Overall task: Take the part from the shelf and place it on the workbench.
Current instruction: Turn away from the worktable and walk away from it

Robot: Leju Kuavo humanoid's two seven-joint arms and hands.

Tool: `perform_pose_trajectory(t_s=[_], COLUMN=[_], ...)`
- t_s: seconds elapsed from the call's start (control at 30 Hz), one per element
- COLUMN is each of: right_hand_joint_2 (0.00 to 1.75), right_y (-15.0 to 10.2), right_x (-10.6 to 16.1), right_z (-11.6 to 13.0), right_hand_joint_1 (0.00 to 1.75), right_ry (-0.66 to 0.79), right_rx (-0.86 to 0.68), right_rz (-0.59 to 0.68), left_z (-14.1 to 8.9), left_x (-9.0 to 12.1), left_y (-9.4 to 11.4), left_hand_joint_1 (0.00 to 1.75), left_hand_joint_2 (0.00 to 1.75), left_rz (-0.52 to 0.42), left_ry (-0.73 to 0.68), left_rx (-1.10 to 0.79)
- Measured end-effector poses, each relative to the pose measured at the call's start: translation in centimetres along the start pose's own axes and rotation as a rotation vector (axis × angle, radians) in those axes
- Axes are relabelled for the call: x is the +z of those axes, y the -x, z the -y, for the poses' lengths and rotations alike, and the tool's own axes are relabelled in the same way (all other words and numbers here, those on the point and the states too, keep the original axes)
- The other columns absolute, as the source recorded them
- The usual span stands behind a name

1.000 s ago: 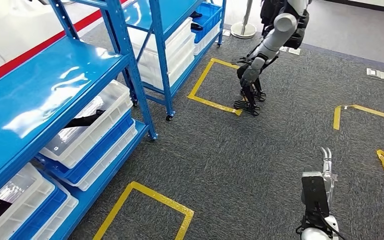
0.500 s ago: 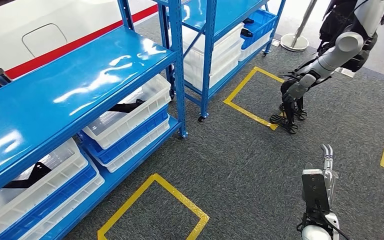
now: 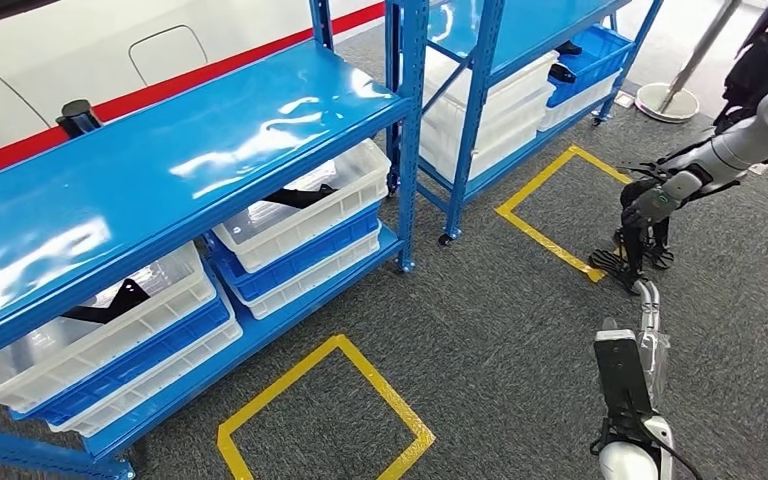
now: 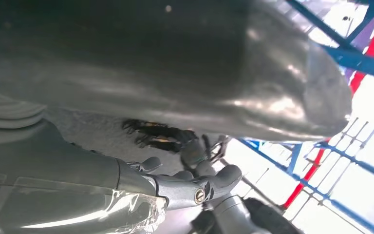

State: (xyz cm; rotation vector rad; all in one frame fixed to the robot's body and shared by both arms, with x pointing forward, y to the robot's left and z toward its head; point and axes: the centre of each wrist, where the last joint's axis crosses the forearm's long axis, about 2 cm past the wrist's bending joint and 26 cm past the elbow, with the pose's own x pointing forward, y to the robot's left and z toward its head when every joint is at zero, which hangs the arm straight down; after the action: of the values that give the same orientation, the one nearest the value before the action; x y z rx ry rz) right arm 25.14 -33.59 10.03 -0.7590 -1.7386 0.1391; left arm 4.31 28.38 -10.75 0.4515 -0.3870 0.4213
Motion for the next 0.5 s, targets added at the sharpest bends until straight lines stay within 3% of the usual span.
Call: perform_pose_trajectory(t_s=[0.5], right_hand_joint_2=[0.0], right_y=[-0.32], right_x=[-0.81], right_z=[0.19], right_hand_joint_1=[0.0], right_ry=[0.001], right_rx=[0.036], right_rz=[0.001], left_z=[0.32], left_x=[0.01], left_y=[-0.4], left_hand_joint_1=[0.0], left_hand_joint_2=[0.0], left_rz=[0.007], left_ry=[0.002], left_rx=[-0.009])
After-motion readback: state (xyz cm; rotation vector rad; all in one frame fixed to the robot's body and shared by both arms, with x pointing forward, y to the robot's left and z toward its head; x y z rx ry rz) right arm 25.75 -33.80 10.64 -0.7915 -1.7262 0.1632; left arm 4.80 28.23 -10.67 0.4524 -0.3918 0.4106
